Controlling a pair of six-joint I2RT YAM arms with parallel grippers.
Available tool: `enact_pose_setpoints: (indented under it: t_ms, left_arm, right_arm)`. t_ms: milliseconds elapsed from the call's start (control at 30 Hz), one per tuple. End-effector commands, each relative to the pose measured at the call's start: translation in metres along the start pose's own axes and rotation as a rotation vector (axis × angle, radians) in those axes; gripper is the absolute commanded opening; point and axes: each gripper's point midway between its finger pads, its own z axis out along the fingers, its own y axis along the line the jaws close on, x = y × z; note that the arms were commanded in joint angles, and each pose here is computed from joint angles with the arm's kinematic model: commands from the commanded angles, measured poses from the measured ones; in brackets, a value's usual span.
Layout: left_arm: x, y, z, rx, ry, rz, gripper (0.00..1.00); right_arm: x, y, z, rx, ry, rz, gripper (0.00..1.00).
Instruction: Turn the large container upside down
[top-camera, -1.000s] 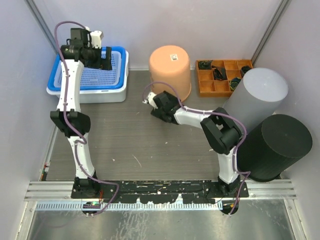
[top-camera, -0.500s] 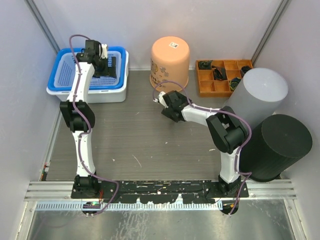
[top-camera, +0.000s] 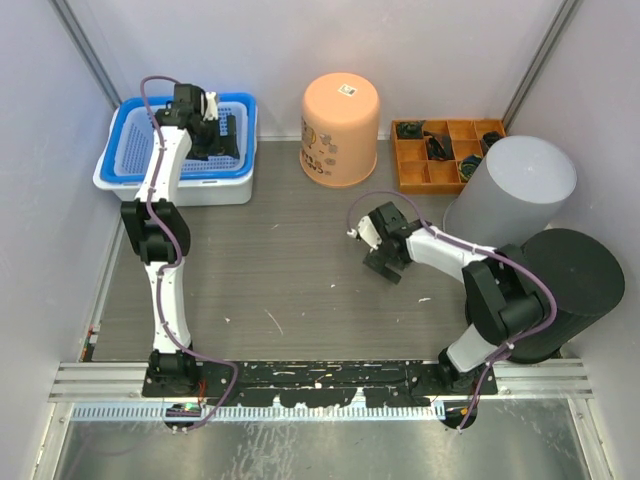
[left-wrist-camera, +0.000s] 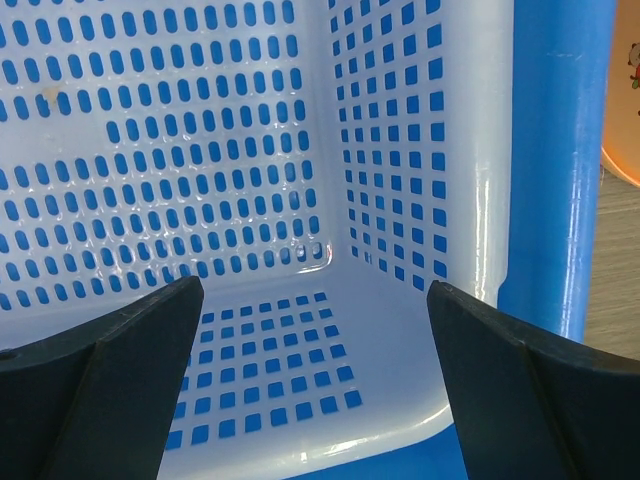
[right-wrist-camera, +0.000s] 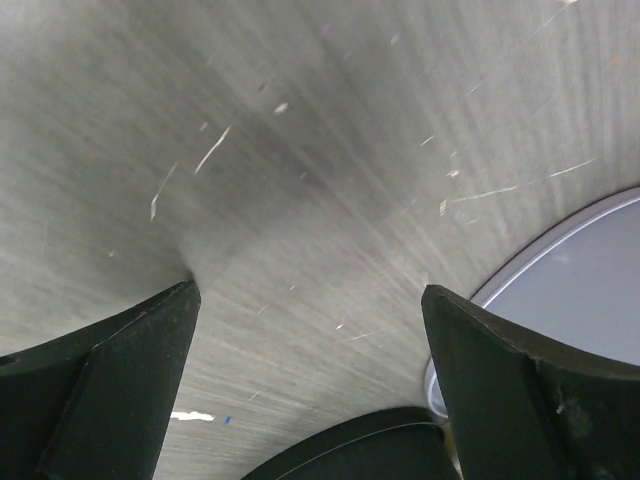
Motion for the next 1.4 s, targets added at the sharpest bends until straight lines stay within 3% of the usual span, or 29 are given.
enact_pose_setpoints:
  t_ms: [0, 467, 767, 933, 1167, 1367]
  left_arm:
    - [-0.033, -0.031, -0.044, 0.078, -0.117, -0.014, 0.99]
    - [-0.034, -0.068, -0.072, 0.139, -0.134, 0.025, 0.99]
    - [-0.024, -0.076, -0.063, 0.108, -0.111, 0.067, 0.99]
    - [-0.032, -0.082, -0.085, 0.134, -0.148, 0.075, 0.99]
    - [-0.040, -0.071, -0.109, 0.118, -0.205, 0.068, 0.99]
    - [-0.034, -0.058, -0.102, 0.082, -0.186, 0.081, 0.99]
  right_arm:
    - [0.012, 0.008, -0.007, -0.002, -0.025, 0.016, 1.00]
    - [0.041, 0.034, 0.006, -0.016, -0.006, 0.107, 1.00]
    - [0.042, 0.034, 0.008, -0.026, -0.008, 0.119, 1.00]
    - [0.047, 0.041, 0.014, -0.051, 0.010, 0.118, 1.00]
    - [0.053, 0.046, 0.018, -0.070, 0.035, 0.119, 1.00]
    - [0.054, 0.048, 0.020, -0.078, 0.049, 0.115, 1.00]
